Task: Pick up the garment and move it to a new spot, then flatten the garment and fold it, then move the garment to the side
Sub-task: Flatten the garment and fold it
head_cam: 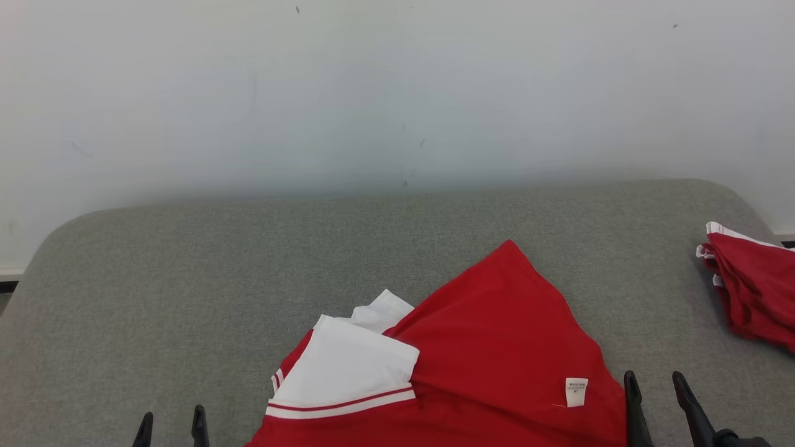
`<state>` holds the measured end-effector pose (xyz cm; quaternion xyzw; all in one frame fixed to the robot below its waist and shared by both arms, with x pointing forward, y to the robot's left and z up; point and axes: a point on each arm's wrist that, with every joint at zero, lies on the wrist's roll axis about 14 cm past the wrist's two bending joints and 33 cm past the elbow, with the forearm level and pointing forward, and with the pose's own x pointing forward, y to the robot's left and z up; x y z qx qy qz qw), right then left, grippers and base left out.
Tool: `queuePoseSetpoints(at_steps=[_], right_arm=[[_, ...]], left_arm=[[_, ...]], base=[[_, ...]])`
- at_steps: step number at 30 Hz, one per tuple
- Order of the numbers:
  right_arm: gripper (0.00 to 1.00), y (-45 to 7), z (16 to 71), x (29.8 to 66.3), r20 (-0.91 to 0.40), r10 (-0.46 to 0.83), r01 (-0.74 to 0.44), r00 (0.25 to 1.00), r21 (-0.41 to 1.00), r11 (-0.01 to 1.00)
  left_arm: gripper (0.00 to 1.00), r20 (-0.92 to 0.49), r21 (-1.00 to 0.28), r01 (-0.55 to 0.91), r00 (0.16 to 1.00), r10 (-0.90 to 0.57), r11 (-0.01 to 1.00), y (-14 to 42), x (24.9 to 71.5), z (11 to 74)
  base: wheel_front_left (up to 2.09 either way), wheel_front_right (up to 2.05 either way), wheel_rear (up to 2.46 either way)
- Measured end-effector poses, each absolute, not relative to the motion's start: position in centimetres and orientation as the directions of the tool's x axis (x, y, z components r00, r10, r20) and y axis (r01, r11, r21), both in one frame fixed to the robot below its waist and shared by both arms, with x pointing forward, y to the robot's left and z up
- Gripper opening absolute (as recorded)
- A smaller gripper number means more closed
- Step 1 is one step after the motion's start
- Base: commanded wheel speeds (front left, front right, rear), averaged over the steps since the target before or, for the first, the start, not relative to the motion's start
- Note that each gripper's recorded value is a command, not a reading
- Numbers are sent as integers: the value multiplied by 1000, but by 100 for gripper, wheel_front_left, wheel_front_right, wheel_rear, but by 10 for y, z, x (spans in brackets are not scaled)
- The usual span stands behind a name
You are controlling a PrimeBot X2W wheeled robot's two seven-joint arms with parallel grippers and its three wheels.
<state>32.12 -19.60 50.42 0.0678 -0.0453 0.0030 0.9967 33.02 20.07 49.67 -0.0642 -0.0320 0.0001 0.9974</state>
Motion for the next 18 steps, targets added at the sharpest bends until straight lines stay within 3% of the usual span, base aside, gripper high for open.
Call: queuePoseSetpoints(at_steps=[18], right_arm=[[100,-195,500,324,77,1,-13,997,153,988]], left_arm=[[100,37,-127,19,999,-14,992,197,332,489]], base=[[0,0,0]])
